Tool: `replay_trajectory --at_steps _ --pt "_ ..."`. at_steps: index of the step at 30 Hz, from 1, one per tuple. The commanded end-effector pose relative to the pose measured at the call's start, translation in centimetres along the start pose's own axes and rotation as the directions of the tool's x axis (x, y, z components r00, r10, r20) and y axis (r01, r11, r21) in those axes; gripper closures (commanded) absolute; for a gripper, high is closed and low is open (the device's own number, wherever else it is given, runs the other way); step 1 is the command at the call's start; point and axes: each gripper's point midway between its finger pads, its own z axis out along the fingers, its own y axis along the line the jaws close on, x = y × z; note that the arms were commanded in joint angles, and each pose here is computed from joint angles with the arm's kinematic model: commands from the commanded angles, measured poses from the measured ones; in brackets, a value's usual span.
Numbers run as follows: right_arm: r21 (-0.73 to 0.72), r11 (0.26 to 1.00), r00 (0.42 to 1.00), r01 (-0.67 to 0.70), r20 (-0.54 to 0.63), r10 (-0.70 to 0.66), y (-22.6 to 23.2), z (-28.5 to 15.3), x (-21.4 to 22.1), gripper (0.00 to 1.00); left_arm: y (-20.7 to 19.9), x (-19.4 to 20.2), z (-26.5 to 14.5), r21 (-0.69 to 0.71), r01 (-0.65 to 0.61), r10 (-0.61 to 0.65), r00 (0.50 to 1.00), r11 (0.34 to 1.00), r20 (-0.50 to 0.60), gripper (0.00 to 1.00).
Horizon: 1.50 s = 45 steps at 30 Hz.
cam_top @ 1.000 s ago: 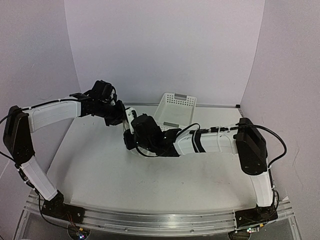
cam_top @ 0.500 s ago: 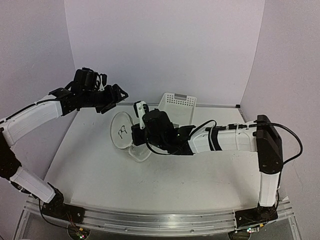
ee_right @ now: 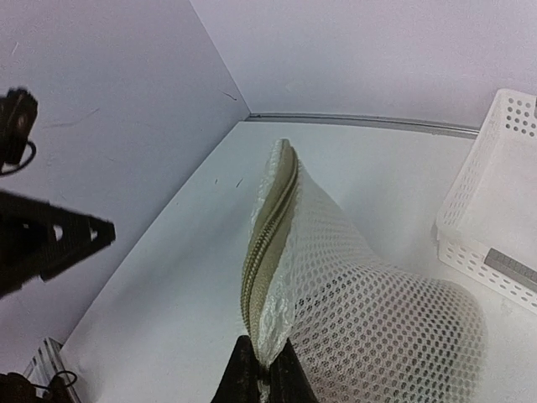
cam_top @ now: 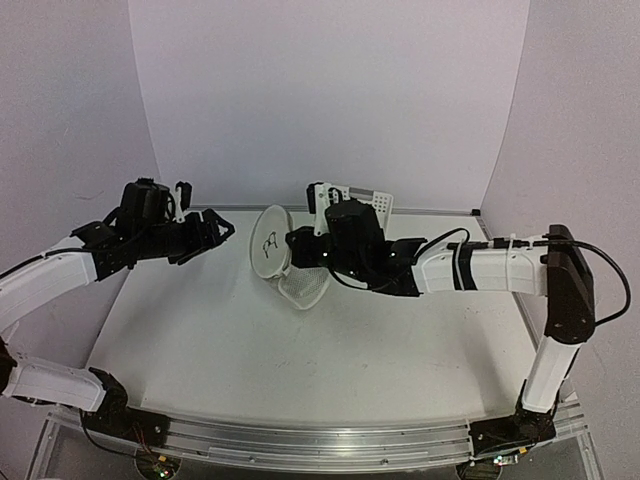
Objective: Unzip the laundry bag and remove the bra
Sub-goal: Pass from the left arm to the right, then pass from the right arm to the left
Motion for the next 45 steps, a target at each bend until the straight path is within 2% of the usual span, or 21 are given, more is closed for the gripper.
replay_trajectory --at_steps 1,8,19,35,45 --pt "-0.139 0.977 0.976 -0.164 0.122 0.181 1.2 -2.3 -5.9 1.00 -1.3 1.1 -0.8 0.147 0.064 -0.066 0.998 0.987 0.013 0.16" --pt "-0.212 0.931 0.940 -0.295 0.109 0.323 0.4 -2.9 -6.9 1.00 -2.3 3.4 0.0 0.315 0.182 -0.179 0.983 0.932 -0.039 0.16" --pt "-0.384 0.820 0.878 -0.425 0.047 0.477 1.6 -3.7 -7.6 1.00 -2.8 4.1 2.2 0.386 0.303 -0.278 0.953 0.871 -0.121 0.17" --pt "-0.529 0.730 0.852 -0.433 0.025 0.523 3.4 -5.6 -9.2 1.00 -3.4 4.5 3.4 0.486 0.427 -0.387 0.903 0.762 -0.186 0.25" --pt "-0.556 0.713 0.856 -0.427 0.006 0.518 3.8 -6.0 -8.9 1.00 -4.3 3.7 4.0 0.534 0.447 -0.408 0.891 0.718 -0.199 0.39"
